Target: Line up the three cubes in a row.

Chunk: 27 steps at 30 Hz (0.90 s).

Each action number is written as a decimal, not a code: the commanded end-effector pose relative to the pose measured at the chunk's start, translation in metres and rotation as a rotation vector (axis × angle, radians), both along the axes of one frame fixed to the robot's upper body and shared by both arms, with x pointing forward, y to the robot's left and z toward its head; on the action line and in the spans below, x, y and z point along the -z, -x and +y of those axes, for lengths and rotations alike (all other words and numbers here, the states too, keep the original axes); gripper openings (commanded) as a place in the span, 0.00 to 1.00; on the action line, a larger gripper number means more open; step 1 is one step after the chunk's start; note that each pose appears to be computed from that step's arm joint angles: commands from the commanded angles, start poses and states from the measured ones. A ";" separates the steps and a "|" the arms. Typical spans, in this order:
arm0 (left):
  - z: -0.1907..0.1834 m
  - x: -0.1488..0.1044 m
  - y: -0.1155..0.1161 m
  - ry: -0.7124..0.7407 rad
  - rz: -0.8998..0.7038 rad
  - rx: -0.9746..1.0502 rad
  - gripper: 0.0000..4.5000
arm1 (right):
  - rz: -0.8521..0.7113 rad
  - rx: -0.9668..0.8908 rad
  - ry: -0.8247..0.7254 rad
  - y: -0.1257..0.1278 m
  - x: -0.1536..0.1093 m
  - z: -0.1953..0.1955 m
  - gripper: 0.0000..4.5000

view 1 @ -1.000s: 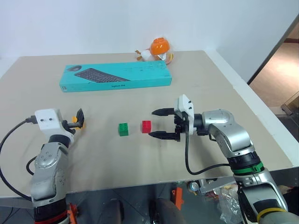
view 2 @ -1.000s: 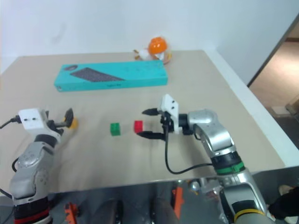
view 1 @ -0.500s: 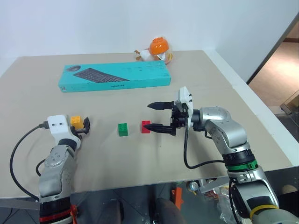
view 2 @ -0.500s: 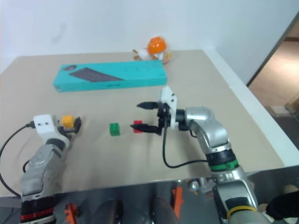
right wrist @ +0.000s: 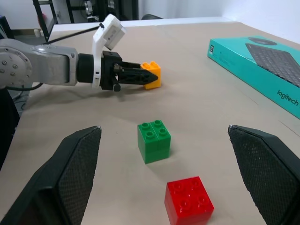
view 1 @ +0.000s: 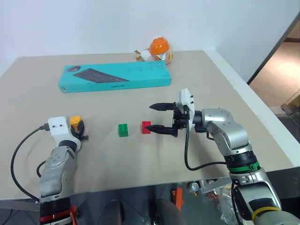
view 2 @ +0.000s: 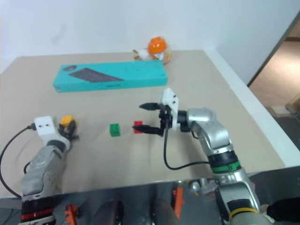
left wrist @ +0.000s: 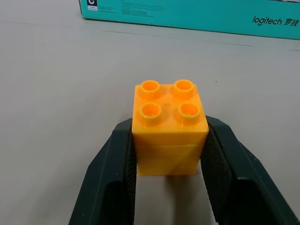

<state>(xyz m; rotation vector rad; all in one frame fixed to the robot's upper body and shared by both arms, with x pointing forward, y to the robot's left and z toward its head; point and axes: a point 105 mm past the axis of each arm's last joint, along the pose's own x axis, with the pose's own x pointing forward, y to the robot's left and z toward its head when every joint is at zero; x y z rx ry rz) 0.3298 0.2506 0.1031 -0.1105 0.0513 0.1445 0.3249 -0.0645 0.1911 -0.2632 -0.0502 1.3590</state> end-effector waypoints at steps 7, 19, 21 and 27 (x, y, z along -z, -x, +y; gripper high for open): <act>-0.007 -0.004 0.019 -0.155 0.000 0.266 0.29 | -0.039 0.005 0.004 -0.002 -0.008 -0.003 1.00; -0.059 -0.012 0.046 -0.133 -0.085 0.225 0.29 | -0.033 0.038 0.029 0.002 -0.003 -0.013 1.00; -0.059 -0.011 0.045 -0.137 -0.075 0.209 0.29 | -0.034 0.042 0.033 0.002 -0.003 -0.014 1.00; -0.063 -0.012 0.039 -0.168 -0.065 0.164 0.29 | -0.032 0.049 0.039 0.002 -0.004 -0.016 1.00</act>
